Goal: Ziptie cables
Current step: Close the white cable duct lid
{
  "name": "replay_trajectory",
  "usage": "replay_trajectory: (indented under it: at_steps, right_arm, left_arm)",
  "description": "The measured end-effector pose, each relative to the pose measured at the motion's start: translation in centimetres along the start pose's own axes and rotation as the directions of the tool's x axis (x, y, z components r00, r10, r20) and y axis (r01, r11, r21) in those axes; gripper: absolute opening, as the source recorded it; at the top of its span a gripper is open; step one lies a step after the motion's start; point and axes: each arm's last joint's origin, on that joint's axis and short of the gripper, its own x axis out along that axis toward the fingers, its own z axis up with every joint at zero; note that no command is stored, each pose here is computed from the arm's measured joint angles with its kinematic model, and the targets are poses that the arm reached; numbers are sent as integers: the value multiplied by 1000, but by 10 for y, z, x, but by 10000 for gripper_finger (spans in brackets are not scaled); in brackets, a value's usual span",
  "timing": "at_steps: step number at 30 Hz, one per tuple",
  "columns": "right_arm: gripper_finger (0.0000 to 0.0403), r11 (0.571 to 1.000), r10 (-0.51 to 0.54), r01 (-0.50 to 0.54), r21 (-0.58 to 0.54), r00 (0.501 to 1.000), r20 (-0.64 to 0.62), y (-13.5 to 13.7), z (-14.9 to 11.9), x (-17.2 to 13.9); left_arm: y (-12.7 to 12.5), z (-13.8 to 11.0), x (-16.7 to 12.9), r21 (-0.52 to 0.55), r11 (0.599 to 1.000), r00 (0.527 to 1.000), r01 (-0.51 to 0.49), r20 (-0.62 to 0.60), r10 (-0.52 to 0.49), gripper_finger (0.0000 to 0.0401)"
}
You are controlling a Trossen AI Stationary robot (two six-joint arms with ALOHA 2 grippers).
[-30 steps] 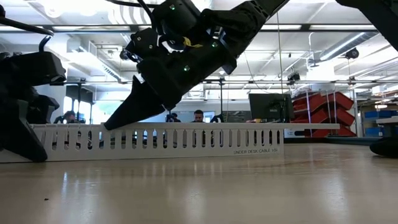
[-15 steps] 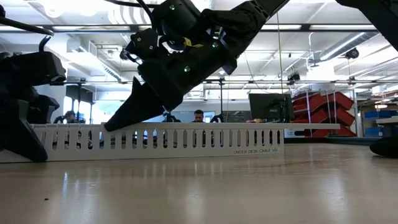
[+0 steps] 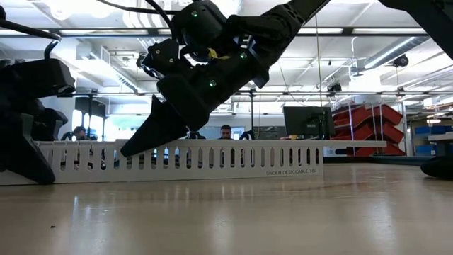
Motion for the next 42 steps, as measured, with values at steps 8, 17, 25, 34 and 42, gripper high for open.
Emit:
replay_trajectory:
  at_steps: [8, 17, 25, 34, 42]
  right_arm:
    - [219, 1000, 0, -1, 30, 1000, 17, -1, 0, 2]
    - [226, 995, 85, -87, 45, 995, 47, -4, -1, 3]
    - [224, 990, 137, -136, -25, 990, 32, 3, -1, 4]
    - [231, 994, 105, -107, 34, 994, 39, 0, 0, 4]
    - [258, 992, 101, -106, 65, 993, 69, 0, 4, 4]
  left_arm:
    - [-1, 1, 0, 30, 1000, 1000, 4, 22, -5, 208]
    - [-2, 3, 0, 43, 999, 999, 8, 49, -11, 208]
    - [-2, 3, 0, 40, 999, 999, 6, 52, -8, 208]
    - [1, 2, 1, 52, 999, 998, -11, 57, 8, 208]
    - [1, 2, 1, 59, 998, 997, -31, 76, 27, 208]
